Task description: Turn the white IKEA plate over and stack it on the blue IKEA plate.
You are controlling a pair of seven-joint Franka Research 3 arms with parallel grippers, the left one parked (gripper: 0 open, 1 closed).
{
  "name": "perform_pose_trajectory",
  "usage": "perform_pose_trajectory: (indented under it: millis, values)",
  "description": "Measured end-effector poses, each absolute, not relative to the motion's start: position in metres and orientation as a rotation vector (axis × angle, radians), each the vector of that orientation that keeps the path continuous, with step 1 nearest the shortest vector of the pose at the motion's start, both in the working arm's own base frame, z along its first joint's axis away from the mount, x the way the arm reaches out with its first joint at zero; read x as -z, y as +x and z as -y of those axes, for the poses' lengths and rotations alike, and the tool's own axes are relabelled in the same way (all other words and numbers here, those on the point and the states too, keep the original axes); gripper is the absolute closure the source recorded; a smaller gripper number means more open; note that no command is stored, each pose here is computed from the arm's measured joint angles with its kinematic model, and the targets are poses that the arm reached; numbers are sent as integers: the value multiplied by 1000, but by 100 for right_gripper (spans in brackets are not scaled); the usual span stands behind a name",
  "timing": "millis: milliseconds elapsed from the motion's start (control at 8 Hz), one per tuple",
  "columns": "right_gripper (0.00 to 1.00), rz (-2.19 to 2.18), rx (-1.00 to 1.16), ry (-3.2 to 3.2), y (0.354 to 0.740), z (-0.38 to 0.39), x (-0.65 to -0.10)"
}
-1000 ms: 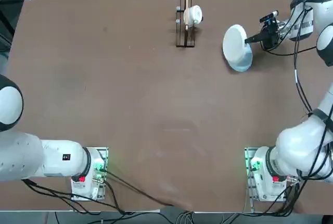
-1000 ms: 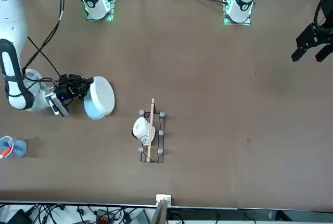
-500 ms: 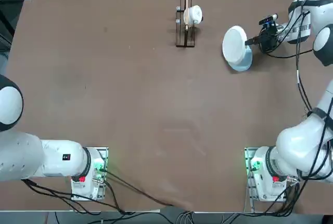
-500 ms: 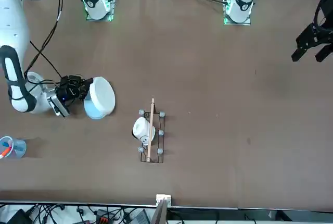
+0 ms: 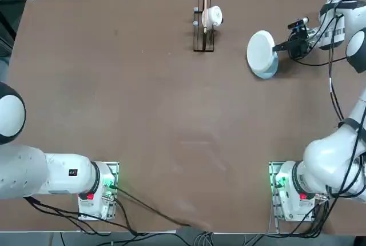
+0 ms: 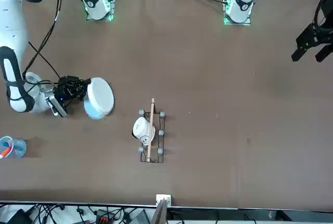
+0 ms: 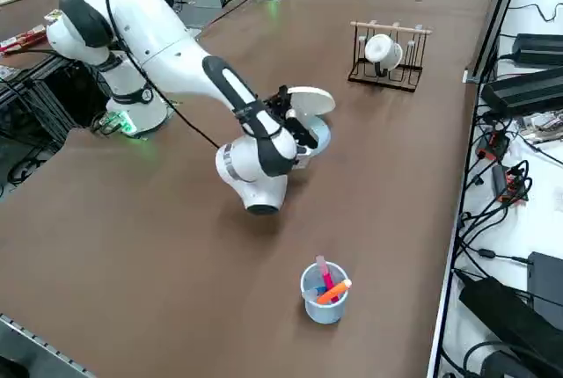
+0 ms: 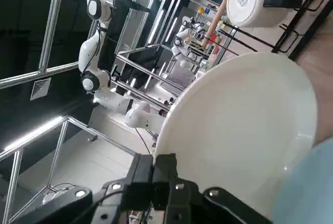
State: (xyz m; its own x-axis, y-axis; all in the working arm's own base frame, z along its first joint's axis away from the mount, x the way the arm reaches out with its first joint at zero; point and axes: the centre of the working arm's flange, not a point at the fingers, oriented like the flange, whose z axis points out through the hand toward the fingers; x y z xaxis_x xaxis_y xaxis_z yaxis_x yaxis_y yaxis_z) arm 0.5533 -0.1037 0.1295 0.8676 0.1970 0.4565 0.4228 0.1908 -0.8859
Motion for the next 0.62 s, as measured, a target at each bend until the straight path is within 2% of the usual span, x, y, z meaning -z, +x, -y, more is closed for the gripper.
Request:
perform_pose_trajectory:
  millis: [250,375,500,625]
  values:
    - [95,541,164,-1402,549,117,-129]
    - [80,542,160,-1405,548,119,-129]
    - [70,544,157,-1406,547,119,-128]
    - [64,545,157,-1407,547,120,-128]
